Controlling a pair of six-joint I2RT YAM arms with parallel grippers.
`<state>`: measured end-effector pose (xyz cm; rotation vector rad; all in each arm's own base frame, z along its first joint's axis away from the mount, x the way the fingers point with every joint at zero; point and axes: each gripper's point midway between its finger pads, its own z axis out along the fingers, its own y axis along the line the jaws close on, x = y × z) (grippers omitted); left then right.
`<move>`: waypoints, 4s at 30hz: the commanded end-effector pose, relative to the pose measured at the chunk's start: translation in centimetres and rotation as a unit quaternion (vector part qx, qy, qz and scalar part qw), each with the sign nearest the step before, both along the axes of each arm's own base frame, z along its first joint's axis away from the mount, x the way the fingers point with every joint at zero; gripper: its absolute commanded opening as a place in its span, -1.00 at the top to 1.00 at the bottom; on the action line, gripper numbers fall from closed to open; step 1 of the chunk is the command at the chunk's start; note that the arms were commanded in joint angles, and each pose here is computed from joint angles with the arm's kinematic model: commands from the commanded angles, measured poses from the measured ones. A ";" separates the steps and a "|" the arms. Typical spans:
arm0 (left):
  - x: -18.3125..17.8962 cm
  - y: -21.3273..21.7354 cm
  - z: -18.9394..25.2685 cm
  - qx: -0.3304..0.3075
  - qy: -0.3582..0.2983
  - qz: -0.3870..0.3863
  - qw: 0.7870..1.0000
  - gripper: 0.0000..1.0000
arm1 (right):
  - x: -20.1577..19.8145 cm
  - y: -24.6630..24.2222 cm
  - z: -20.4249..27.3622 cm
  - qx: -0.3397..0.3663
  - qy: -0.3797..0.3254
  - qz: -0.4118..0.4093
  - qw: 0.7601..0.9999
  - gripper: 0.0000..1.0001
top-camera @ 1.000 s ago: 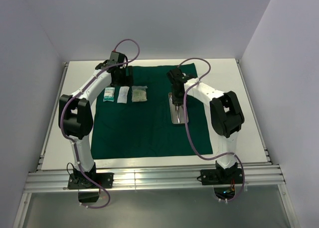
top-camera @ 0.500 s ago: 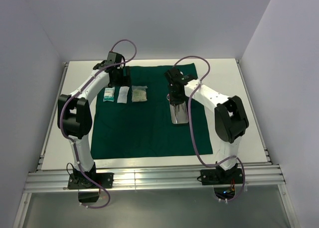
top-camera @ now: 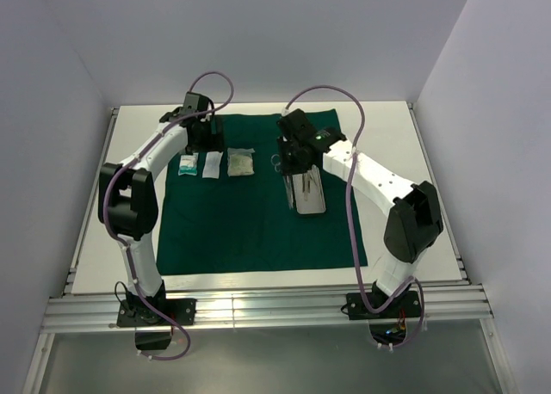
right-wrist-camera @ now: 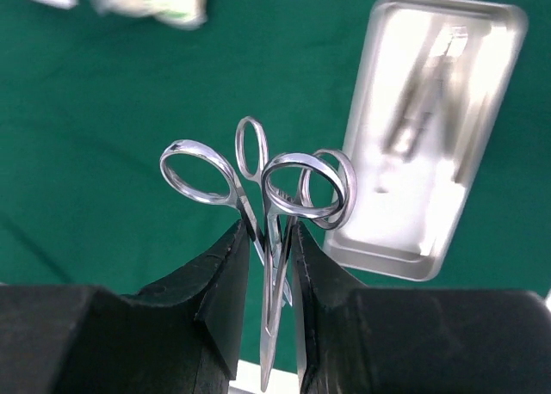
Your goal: Open and lay out the surgical kit
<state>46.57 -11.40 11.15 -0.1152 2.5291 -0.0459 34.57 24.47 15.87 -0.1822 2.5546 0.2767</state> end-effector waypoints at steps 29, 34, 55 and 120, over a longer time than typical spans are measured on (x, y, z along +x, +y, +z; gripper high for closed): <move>-0.3 6.5 4.2 -0.060 -0.053 0.065 0.995 -0.92 | -0.5 6.3 -11.4 0.005 0.126 0.026 0.992 0.65; 0.2 6.5 4.4 -0.059 -0.056 0.064 0.995 -0.92 | -0.2 5.9 -11.5 -0.002 0.119 0.036 0.992 0.12; 3.0 5.0 4.5 -0.070 -0.068 0.047 0.994 -0.93 | 3.7 -6.5 -7.1 -0.005 0.061 -0.083 0.995 0.05; 3.6 5.5 3.3 -0.047 -0.047 0.048 0.997 -0.93 | 7.3 -7.8 -12.5 -0.062 0.107 -0.125 0.984 1.00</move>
